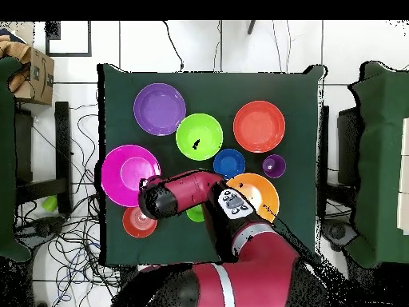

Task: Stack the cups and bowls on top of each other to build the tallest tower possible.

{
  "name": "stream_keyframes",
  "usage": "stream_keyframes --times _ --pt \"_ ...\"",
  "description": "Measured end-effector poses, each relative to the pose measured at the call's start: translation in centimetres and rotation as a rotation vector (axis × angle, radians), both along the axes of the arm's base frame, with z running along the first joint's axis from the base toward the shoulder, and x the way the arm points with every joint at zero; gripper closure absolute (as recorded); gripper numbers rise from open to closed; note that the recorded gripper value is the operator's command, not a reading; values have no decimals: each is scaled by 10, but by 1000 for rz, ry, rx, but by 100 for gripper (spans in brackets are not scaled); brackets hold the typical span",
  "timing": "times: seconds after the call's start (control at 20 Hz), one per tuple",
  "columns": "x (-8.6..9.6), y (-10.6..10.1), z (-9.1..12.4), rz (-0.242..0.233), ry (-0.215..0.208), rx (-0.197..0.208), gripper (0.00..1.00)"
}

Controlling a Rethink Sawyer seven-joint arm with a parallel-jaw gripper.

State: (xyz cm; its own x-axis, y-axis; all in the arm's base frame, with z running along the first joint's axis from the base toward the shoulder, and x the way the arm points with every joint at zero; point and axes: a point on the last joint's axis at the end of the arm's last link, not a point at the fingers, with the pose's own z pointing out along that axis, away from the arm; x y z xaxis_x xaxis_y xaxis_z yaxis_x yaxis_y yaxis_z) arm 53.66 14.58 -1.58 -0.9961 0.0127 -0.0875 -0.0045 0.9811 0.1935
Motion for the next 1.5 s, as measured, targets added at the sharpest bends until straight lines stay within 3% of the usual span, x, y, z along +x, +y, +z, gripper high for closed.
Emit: stream_keyframes --times 0.3,0.7,0.85,1.0,1.3,1.5 --pt "3 -1 3 -9 -5 0 100" --pt "10 -1 34 -72 -47 26 100" --pt "16 -12 47 -125 -54 47 100" --pt "21 -19 49 -152 -53 56 100" --pt "42 -48 57 -263 -52 109 100" --pt "50 -57 58 -310 -34 137 100"
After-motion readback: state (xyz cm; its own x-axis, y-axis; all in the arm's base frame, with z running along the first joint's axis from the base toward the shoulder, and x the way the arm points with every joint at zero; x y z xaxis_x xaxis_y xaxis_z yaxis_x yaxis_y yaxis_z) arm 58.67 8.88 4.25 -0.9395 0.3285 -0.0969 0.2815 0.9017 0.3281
